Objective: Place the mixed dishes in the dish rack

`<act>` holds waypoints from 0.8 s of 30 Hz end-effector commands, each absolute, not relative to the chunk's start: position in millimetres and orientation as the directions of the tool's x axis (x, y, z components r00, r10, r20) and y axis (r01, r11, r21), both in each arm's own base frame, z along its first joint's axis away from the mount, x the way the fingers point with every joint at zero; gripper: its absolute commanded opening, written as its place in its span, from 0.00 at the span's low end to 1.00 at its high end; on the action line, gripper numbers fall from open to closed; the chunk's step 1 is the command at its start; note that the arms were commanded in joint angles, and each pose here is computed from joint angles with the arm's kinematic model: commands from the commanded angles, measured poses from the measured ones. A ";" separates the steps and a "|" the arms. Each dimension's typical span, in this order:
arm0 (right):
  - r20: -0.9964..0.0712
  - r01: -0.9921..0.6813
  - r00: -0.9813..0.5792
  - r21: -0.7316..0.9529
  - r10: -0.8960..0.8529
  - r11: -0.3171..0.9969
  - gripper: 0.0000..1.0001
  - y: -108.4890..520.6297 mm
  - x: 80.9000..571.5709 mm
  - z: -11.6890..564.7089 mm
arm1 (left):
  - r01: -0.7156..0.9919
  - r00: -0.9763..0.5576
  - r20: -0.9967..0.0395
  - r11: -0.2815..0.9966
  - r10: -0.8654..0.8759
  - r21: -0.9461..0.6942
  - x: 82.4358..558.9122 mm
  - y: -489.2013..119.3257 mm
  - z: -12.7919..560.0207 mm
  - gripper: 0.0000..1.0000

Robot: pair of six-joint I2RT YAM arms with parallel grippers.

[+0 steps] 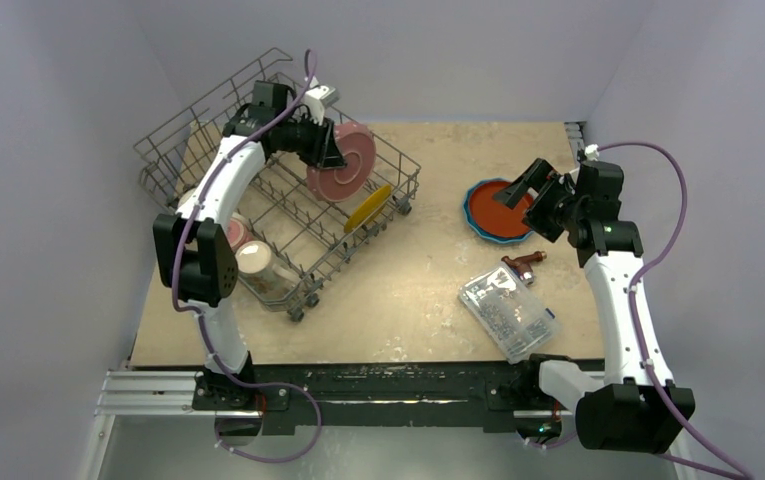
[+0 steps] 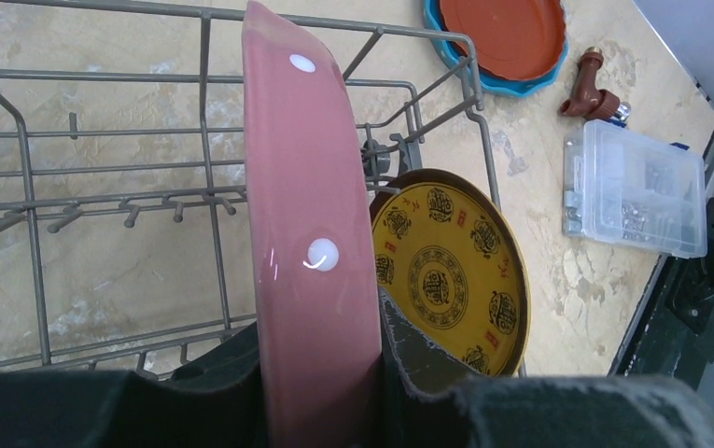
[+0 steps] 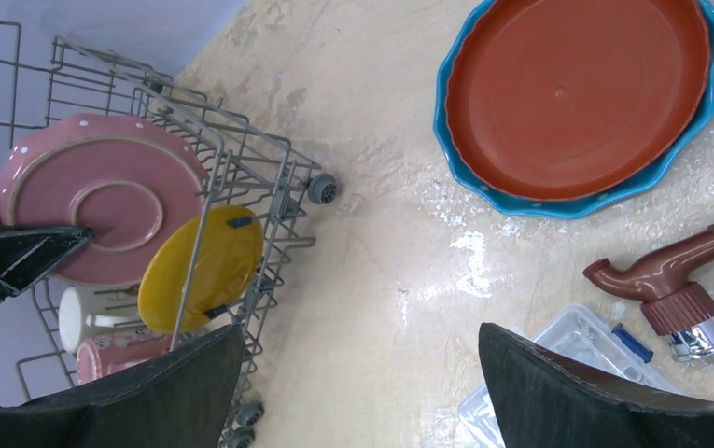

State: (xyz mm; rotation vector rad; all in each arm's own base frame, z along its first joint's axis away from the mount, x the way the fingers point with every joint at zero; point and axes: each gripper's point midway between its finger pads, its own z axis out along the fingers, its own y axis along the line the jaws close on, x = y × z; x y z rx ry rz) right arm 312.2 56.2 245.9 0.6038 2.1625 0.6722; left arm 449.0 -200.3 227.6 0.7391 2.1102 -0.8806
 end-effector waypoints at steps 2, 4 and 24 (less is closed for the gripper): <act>-0.571 0.146 -0.561 0.645 0.600 0.750 0.99 59.4 316.2 263.6 | 0.747 -0.481 -0.855 0.601 0.193 -0.285 454.6 -203.9 268.1 0.00; -0.574 0.149 -0.558 0.642 0.600 0.752 0.99 58.4 316.7 263.8 | 0.752 -0.465 -0.869 0.592 0.167 -0.289 451.2 -200.5 286.4 0.00; -0.569 0.154 -0.565 0.639 0.597 0.754 0.99 58.4 318.2 259.0 | 0.788 -0.396 -0.917 0.530 0.047 -0.313 428.5 -184.3 359.8 0.00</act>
